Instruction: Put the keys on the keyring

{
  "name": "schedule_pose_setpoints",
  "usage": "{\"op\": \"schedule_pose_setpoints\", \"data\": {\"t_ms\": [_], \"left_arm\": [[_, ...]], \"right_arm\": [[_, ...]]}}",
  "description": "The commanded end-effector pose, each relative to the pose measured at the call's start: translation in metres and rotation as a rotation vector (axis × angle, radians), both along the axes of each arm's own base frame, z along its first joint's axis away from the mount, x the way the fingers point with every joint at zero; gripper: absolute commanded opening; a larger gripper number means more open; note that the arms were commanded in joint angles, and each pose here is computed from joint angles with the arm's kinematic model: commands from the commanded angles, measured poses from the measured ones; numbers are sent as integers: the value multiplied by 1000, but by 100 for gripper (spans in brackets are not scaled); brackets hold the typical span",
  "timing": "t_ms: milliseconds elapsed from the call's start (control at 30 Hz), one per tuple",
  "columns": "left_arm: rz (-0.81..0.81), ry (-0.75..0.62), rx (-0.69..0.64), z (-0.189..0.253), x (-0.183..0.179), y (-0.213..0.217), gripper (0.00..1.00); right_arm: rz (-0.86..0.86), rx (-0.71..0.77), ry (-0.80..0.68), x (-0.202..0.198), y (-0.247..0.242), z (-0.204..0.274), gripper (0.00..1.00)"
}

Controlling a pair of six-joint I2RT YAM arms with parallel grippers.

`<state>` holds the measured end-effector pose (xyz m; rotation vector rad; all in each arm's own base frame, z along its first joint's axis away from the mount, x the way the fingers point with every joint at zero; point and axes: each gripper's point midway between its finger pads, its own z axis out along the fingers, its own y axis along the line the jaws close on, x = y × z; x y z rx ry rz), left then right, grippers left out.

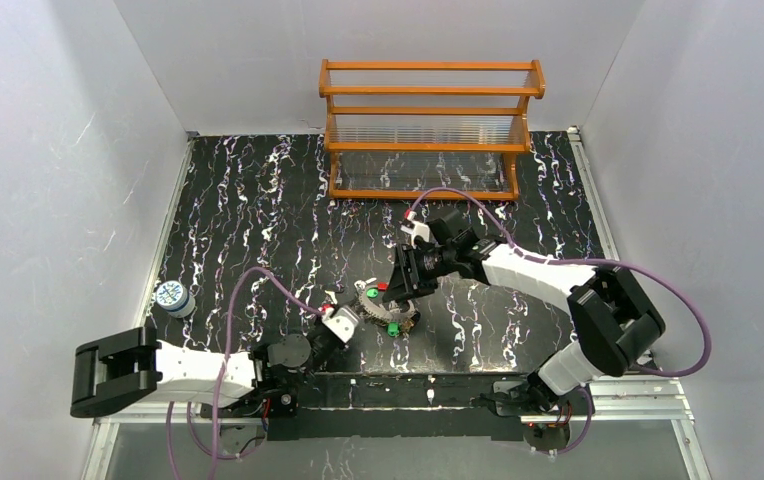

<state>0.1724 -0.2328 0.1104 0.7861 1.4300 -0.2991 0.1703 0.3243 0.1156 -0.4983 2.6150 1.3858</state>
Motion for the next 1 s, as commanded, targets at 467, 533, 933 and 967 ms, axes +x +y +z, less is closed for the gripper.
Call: {"op": "schedule_pose_setpoints", "data": {"t_ms": [467, 533, 933, 967], "left_arm": [[-84, 384, -209, -18, -32, -33, 32], [-92, 389, -223, -17, -33, -32, 32], [-91, 434, -294, 5, -29, -26, 33], [-90, 441, -307, 6, -27, -26, 34]], "right_arm": [[97, -102, -135, 7, -26, -44, 55], [110, -84, -202, 11, -26, -35, 55], [262, 178, -560, 11, -11, -1, 57], [290, 218, -573, 5, -11, -1, 57]]}}
